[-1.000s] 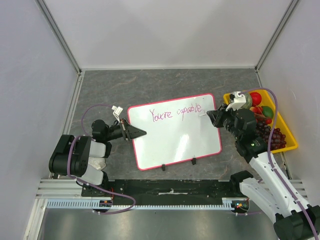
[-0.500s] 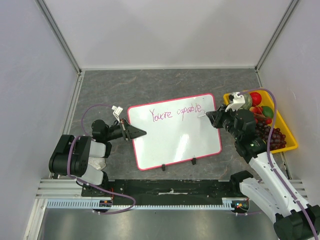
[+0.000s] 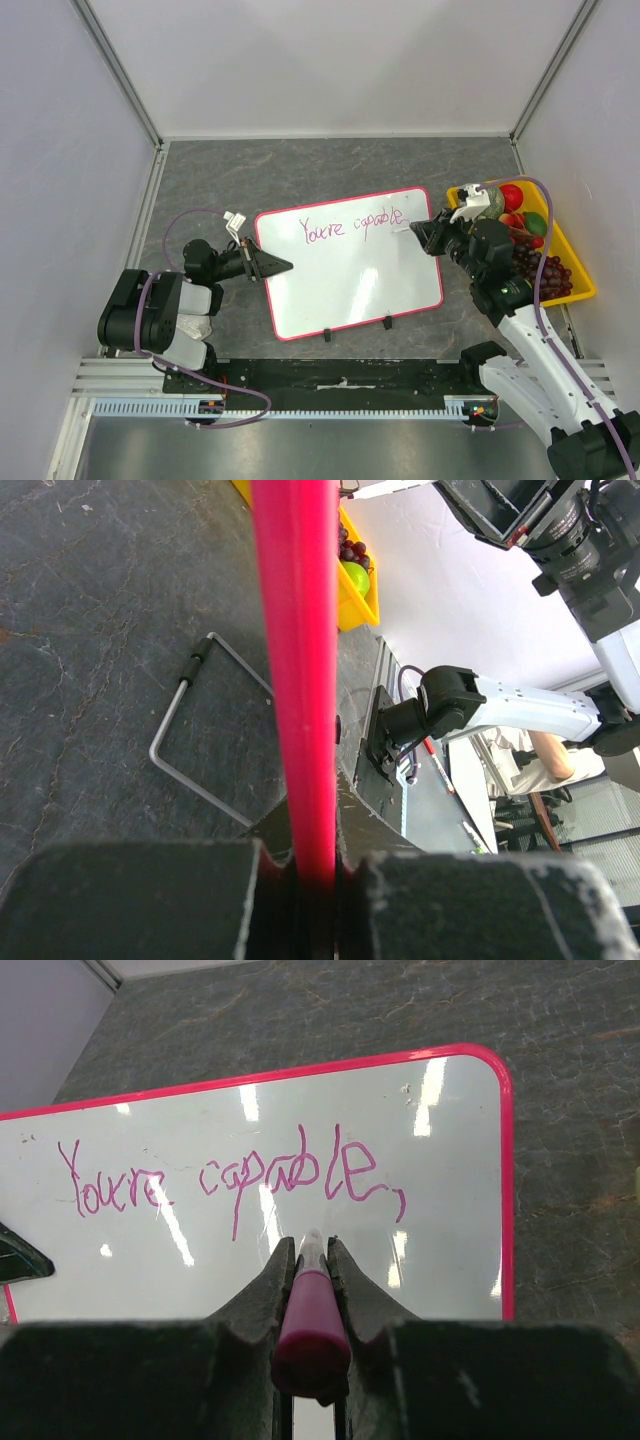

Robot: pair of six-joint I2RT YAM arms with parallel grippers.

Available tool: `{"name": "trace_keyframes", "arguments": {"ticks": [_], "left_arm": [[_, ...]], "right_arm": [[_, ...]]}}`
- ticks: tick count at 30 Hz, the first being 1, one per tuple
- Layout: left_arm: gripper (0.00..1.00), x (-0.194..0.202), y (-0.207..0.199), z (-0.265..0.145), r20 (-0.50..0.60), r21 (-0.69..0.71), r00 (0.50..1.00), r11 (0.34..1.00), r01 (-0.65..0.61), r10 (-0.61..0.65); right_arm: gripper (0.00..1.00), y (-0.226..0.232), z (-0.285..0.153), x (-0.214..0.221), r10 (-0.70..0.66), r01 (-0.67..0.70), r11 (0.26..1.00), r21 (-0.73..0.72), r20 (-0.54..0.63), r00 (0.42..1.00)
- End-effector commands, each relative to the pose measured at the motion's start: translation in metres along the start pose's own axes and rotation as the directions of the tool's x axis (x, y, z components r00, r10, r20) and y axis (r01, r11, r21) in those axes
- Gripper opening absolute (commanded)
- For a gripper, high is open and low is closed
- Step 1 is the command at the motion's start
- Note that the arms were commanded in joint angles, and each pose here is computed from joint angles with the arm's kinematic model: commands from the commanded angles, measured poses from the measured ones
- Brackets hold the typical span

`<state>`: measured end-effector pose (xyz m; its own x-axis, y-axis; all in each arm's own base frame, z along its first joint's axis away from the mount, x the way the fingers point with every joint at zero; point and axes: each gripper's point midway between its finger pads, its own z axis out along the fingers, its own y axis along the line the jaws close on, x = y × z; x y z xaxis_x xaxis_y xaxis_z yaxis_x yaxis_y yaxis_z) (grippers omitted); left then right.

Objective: Write a sentence on the whiteboard

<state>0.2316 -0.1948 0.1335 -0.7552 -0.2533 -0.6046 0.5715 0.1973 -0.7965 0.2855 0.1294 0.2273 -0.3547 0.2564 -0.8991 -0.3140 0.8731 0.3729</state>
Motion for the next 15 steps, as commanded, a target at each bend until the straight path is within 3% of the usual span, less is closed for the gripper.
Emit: {"name": "trace_keyframes", "arguments": {"ticks": [1,15], "left_arm": [[0.02,0.006,0.006,-0.001,-0.007,-0.001,0.998,0.998,-0.068,0.068],[0.02,0.006,0.006,-0.001,-0.009,-0.001,0.998,0.998,-0.063,0.063]], "right_arm": [[0.0,0.008,-0.001,-0.014,-0.013,0.015,0.999,-0.043,0.06,0.998],[0.0,0.067,0.011,-0.027,0.023,-0.002,0.983,-0.182,0.11,0.994]]}}
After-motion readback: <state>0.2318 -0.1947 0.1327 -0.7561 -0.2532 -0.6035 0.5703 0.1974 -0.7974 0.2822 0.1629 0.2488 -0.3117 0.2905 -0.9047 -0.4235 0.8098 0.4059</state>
